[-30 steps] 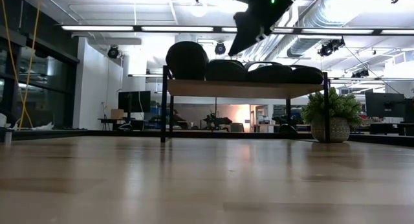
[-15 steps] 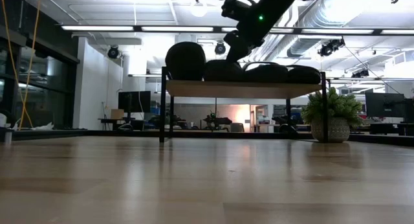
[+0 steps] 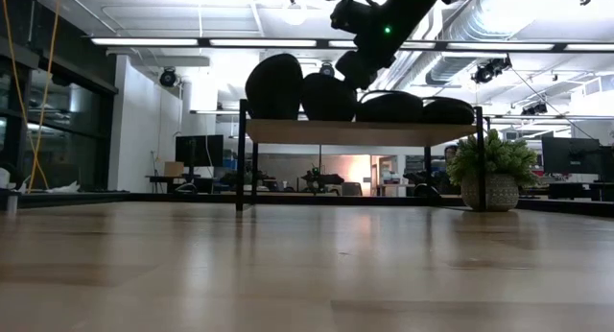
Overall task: Pick and place slides into the shelf
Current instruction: Adjust the black slippers on the shelf
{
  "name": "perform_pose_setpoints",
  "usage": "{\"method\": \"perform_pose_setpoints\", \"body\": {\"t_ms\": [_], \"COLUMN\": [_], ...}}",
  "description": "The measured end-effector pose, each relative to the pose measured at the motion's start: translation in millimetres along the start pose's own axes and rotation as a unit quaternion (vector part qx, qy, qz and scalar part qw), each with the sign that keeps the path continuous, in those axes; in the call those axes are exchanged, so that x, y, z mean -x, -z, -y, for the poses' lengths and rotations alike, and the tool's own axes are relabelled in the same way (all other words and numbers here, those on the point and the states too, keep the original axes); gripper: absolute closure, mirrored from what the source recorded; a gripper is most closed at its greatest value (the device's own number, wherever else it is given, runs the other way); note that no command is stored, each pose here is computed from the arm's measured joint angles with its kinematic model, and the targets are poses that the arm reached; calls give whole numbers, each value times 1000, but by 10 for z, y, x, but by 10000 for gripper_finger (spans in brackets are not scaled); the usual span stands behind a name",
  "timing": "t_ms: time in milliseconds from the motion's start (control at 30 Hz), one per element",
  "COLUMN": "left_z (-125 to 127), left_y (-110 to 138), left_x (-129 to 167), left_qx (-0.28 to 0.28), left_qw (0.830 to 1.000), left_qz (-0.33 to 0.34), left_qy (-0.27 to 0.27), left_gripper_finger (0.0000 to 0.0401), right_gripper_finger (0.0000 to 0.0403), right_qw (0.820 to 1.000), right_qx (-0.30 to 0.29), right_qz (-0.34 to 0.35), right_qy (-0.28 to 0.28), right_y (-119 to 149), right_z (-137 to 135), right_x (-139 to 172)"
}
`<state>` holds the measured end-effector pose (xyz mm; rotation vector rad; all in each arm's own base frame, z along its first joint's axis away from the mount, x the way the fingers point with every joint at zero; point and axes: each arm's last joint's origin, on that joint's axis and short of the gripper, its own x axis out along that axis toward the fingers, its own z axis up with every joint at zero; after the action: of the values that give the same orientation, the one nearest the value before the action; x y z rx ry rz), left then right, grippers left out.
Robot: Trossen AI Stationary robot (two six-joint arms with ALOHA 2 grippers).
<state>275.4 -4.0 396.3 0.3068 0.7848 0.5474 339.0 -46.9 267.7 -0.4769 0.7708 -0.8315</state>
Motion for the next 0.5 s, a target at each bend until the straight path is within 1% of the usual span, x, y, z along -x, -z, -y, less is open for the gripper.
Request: {"method": "perform_pose_setpoints", "body": {"t_ms": [233, 333, 433, 500], "left_z": [0, 0, 0, 0], "left_y": [7, 7, 7, 7], "left_x": [0, 0, 0, 0], "left_qx": [2, 2, 3, 3], "left_qw": [1000, 1000, 1000, 1000], "left_qz": [-3, -3, -3, -3], "left_qy": [0, 0, 0, 0], "left_gripper_finger": [224, 224, 224, 224], "right_gripper_finger": [261, 261, 261, 261], "right_qw": [1000, 999, 1000, 1000], "right_qx": [12, 22, 9, 3], "right_qz": [-8, -13, -17, -17], "right_qy": [-9, -25, -8, -11], "right_y": [26, 45, 49, 49], "right_z": [-9, -21, -14, -15], "right_x": [0, 0, 3, 3]}}
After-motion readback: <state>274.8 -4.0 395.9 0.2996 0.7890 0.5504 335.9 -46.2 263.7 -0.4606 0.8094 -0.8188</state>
